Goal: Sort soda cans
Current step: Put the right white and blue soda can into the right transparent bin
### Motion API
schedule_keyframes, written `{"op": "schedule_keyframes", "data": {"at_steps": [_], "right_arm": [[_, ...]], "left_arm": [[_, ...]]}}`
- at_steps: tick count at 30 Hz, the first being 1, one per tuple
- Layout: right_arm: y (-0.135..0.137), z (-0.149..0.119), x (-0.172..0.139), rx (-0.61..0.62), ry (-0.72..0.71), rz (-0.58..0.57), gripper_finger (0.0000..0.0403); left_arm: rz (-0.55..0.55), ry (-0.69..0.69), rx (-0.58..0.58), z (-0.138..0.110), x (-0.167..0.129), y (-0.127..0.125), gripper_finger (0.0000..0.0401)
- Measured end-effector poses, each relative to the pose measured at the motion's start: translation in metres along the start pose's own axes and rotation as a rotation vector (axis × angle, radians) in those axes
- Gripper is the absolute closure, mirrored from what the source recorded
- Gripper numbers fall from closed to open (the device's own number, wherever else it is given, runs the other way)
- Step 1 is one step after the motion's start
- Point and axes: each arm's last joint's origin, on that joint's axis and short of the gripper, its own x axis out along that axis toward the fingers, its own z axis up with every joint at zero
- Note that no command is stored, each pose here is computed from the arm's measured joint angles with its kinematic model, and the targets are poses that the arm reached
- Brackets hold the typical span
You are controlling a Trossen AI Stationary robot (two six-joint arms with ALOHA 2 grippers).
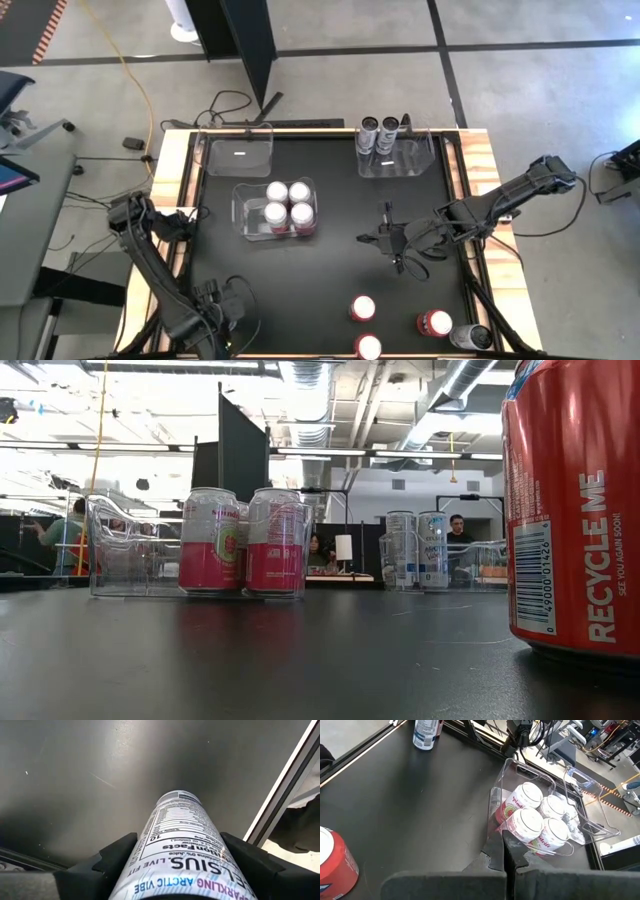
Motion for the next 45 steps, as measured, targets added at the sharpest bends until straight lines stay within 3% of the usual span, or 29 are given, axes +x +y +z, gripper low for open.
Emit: {"op": "schedule_keyframes", "data": {"at_steps": [19,28,38,45], "right_arm": [[-0.005,0.009,-0.037,0.018,-0.107,-0.011,0.0403],[-0.006,0.011,-0.052,0.017,-0.138,-0.054,0.0403],[-0.01,0.011,-0.061,0.033,-0.158,-0.083,0.0403],[-0.014,0.011,-0.062,0.029,-0.13,-0.206,0.0403]], "left_arm": [[-0.017,-0.038,0.094,0.031,-0.021,0.023,0.0146],[-0.055,-0.105,0.134,0.055,-0.042,0.049,0.0146],[0.012,-0.363,0.261,0.115,-0.119,0.095,0.0146],[0.14,-0.528,0.295,0.167,-0.163,0.157,0.0146]]}}
